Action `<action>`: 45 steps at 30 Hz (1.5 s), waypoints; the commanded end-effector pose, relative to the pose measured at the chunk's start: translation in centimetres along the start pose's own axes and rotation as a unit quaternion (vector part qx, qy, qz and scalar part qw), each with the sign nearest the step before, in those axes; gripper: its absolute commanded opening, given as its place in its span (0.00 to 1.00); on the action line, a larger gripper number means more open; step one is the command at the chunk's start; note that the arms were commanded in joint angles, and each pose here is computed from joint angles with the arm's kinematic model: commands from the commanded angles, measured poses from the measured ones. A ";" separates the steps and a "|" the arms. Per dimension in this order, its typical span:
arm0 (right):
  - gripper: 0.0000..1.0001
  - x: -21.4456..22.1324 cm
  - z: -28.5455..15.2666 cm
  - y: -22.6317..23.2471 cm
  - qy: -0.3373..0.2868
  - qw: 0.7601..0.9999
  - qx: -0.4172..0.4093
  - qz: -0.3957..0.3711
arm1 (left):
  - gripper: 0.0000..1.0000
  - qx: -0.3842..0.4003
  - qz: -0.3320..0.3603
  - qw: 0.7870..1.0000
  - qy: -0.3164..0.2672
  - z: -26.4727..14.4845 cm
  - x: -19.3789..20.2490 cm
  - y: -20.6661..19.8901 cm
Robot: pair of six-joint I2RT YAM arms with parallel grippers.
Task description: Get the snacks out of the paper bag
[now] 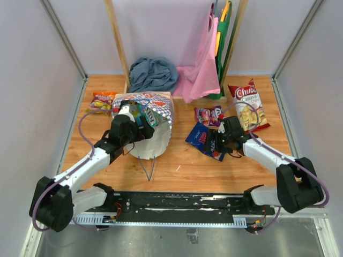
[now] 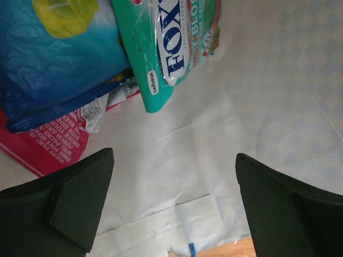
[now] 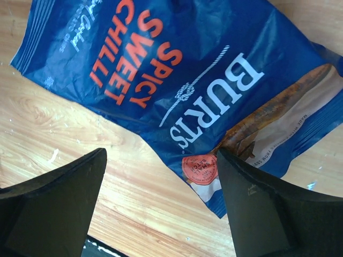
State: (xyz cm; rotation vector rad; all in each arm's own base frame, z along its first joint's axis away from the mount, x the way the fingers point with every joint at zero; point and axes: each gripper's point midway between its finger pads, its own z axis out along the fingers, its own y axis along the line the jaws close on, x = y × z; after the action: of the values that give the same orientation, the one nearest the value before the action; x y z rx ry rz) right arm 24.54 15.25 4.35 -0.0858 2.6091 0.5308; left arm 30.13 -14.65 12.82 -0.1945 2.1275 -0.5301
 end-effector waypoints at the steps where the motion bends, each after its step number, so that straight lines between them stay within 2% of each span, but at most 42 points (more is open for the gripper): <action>1: 0.86 -0.2 0.7 -2.1 0.017 1.000 0.012 0.003 | 1.00 0.008 0.010 1.000 -0.024 1.6 -1.7 -0.9; 8: 0.86 -3.1 1.0 -2.5 0.009 1.000 0.009 0.000 | 1.00 -0.012 0.015 1.000 -0.014 3.9 -1.2 -0.3; 11: 0.86 -5.0 0.5 -1.6 -0.006 1.000 -0.005 -0.009 | 0.96 -0.015 0.014 1.000 -0.019 4.7 -1.2 -0.2; 14: 0.87 -7.1 -0.9 -0.5 -0.032 0.999 -0.016 -0.024 | 0.87 -0.006 0.012 0.999 -0.030 5.5 -1.5 -0.4; 18: 0.88 -8.8 -3.6 0.6 -0.067 0.997 -0.025 -0.041 | 0.83 0.003 -0.002 0.999 -0.047 6.7 -1.8 -0.7; 22: 0.90 -9.1 -6.3 1.1 -0.092 0.994 -0.025 -0.051 | 0.82 0.009 -0.019 1.000 -0.016 8.5 -0.3 -1.0; 27: 0.95 -9.1 -9.4 1.5 -0.129 0.989 -0.024 -0.064 | 0.75 0.021 -0.026 0.999 0.004 9.8 0.6 -1.5; 29: 0.96 -9.2 -10.2 1.6 -0.144 0.987 -0.024 -0.068 | 0.70 0.027 -0.026 0.999 -0.005 9.9 0.3 -1.7; 33: 0.97 -9.2 -11.2 2.0 -0.158 0.984 -0.031 -0.071 | 0.51 0.040 -0.027 0.998 -0.034 9.4 -1.1 -2.3; 37: 0.97 -8.7 -11.2 2.0 -0.157 0.985 -0.034 -0.069 | 0.36 0.045 -0.025 0.997 -0.064 8.6 -2.6 -2.7; 39: 0.97 -8.3 -11.1 1.9 -0.154 0.985 -0.035 -0.068 | 0.25 0.046 -0.018 0.996 -0.070 8.5 -3.0 -2.8; 42: 0.98 -7.9 -11.1 2.0 -0.151 0.986 -0.040 -0.066 | 0.03 0.052 -0.007 0.997 -0.064 8.4 -3.3 -3.3; 45: 0.98 -7.7 -11.5 2.0 -0.153 0.985 -0.039 -0.066 | 0.01 0.068 -0.001 0.996 -0.064 7.6 -4.1 -4.3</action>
State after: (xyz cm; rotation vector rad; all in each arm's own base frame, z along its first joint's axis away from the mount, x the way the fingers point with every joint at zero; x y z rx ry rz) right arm 26.82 13.01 17.98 -0.1946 2.2606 0.5513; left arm 37.95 -18.57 10.28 -0.2061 2.0408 -0.6032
